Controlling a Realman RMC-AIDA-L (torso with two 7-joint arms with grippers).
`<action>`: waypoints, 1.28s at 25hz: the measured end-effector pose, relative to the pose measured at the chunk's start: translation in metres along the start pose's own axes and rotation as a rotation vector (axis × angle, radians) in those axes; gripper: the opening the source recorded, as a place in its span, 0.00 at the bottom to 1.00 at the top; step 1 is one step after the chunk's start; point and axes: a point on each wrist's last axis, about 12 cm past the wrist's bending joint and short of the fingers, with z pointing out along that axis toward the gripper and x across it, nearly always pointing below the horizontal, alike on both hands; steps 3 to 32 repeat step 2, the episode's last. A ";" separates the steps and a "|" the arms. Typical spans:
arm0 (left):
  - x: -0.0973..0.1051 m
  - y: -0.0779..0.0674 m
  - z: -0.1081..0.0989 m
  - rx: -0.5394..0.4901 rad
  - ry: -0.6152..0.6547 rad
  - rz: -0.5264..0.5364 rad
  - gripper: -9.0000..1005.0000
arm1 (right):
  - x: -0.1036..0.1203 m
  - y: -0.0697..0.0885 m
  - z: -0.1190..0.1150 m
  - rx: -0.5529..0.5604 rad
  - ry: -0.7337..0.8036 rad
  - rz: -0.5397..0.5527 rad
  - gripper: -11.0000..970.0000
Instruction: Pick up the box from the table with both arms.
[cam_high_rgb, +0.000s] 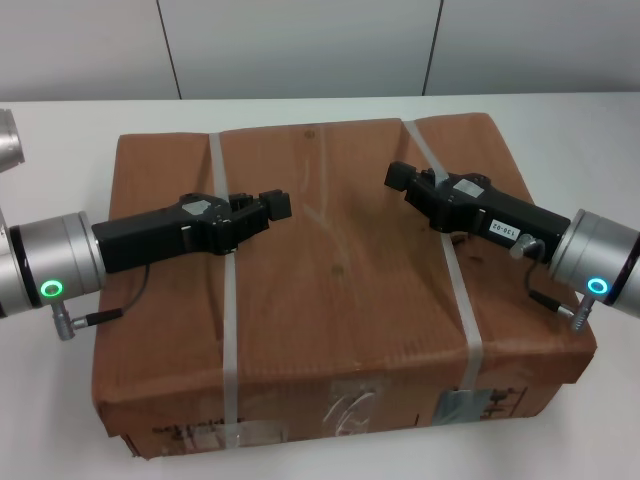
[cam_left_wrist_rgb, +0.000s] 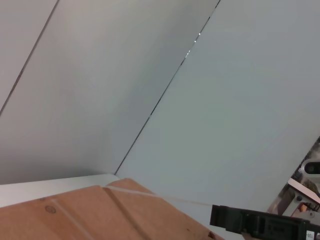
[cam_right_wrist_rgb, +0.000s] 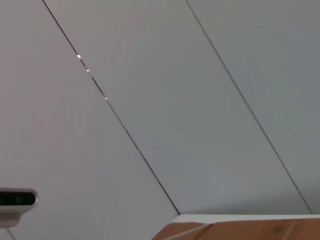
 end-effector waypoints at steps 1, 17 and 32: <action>0.000 0.000 0.000 0.000 0.000 0.002 0.12 | 0.000 0.000 0.000 0.000 0.000 0.000 0.07; 0.000 0.000 0.000 0.000 0.000 0.003 0.12 | 0.000 0.000 0.000 0.001 -0.001 0.000 0.07; 0.000 0.000 0.000 0.000 0.000 0.003 0.12 | 0.000 0.000 0.000 0.001 -0.001 0.000 0.07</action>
